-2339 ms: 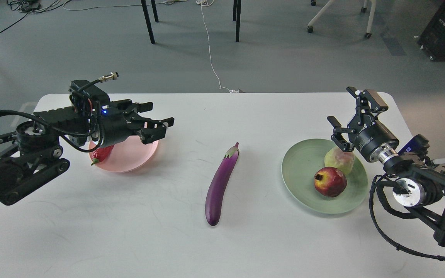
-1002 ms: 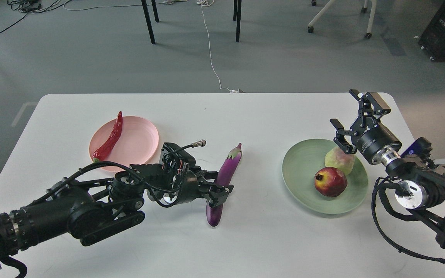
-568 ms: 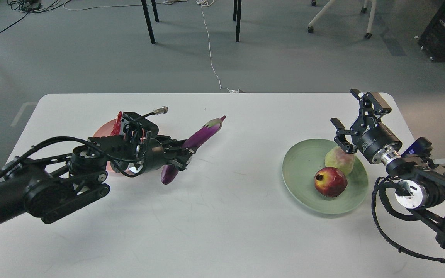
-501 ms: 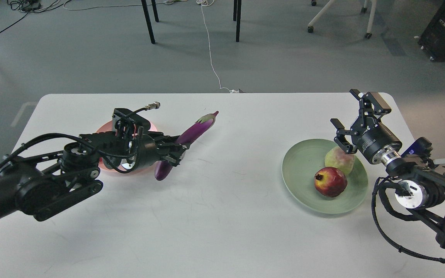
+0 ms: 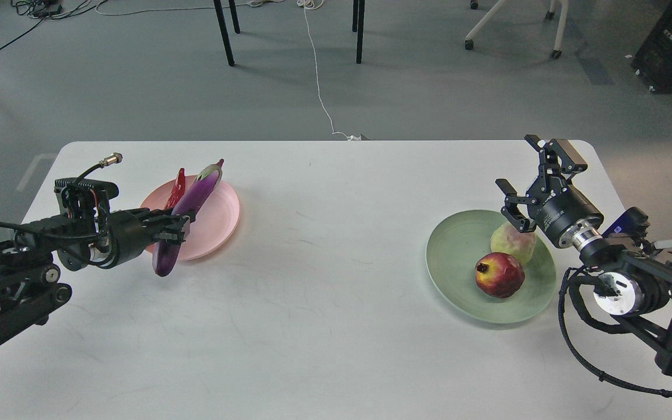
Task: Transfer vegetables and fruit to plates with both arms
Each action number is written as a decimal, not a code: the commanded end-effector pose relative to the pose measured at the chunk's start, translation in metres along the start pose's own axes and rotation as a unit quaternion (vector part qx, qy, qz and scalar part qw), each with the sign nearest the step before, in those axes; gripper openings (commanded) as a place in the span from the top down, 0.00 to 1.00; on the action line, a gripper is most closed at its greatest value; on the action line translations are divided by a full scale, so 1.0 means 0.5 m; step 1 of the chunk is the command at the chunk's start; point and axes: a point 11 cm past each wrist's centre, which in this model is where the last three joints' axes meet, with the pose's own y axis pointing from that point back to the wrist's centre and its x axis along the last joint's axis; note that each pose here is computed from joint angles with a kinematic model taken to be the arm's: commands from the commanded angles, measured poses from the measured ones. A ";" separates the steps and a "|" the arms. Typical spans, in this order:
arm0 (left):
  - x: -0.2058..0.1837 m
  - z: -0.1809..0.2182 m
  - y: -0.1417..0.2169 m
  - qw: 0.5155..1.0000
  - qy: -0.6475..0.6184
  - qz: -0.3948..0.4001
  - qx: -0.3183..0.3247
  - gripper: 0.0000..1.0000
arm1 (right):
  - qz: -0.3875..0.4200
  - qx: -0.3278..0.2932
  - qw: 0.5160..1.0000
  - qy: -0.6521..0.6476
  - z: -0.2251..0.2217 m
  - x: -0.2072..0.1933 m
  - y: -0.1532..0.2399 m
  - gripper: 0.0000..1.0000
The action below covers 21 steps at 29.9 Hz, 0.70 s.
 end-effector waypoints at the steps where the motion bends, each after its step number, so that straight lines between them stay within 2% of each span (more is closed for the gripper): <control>1: -0.002 -0.022 0.003 1.000 0.004 0.000 0.014 0.64 | 0.000 0.000 1.000 -0.001 0.000 0.000 0.000 0.01; 7: 0.005 -0.021 0.002 1.000 0.004 0.013 0.012 0.19 | -0.002 -0.001 1.000 -0.003 0.004 -0.005 -0.002 0.01; 11: 0.009 -0.020 0.003 1.000 0.002 0.018 0.011 0.13 | -0.001 0.000 1.000 -0.003 0.003 -0.004 -0.002 0.01; 16: 0.018 -0.017 0.005 1.000 0.001 0.022 0.008 0.10 | -0.001 0.000 1.000 -0.002 0.003 -0.003 -0.001 0.01; 21: 0.100 0.001 0.013 0.996 0.029 0.083 -0.009 0.07 | 0.000 0.003 1.000 0.000 -0.005 0.000 -0.002 0.01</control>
